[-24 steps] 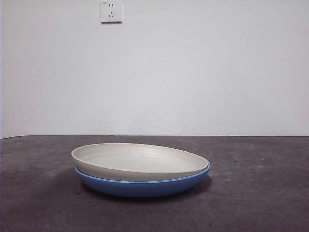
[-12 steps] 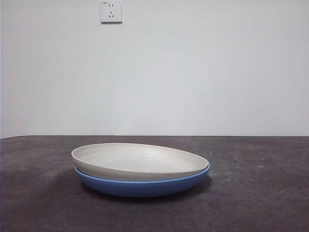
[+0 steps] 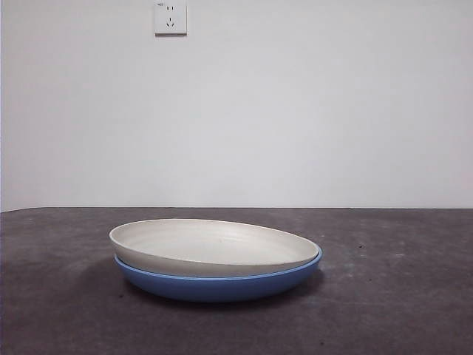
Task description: Pick up the white plate, put it on the blue plate, put it on desk
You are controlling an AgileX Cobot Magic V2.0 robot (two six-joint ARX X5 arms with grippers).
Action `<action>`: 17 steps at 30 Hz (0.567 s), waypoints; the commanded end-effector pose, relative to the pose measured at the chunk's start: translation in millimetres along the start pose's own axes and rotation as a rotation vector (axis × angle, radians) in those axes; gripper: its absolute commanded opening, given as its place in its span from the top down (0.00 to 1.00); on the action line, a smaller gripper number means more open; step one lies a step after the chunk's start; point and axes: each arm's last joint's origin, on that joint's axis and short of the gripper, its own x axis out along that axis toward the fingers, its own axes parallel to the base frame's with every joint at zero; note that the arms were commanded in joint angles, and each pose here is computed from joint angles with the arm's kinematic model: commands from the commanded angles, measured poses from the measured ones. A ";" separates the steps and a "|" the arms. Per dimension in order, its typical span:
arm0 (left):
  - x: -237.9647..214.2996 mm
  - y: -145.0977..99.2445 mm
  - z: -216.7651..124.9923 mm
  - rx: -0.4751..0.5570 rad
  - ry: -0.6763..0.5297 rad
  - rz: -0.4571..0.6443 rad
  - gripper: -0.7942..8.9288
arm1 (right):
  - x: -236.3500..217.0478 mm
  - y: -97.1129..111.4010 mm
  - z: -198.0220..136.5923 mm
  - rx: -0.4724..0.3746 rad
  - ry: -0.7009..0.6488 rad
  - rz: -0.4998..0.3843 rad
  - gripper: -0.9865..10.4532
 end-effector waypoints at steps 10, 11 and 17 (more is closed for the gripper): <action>-1.4 -0.7 2.7 0.008 -0.016 -0.005 0.89 | -3.0 1.5 3.1 -0.020 -0.020 0.006 0.89; -1.4 -0.7 2.7 0.008 -0.016 -0.005 0.89 | -3.0 1.5 3.1 -0.019 -0.021 0.006 0.89; -1.4 -0.7 2.7 0.008 -0.016 -0.005 0.89 | -3.0 1.5 3.1 -0.019 -0.020 0.006 0.89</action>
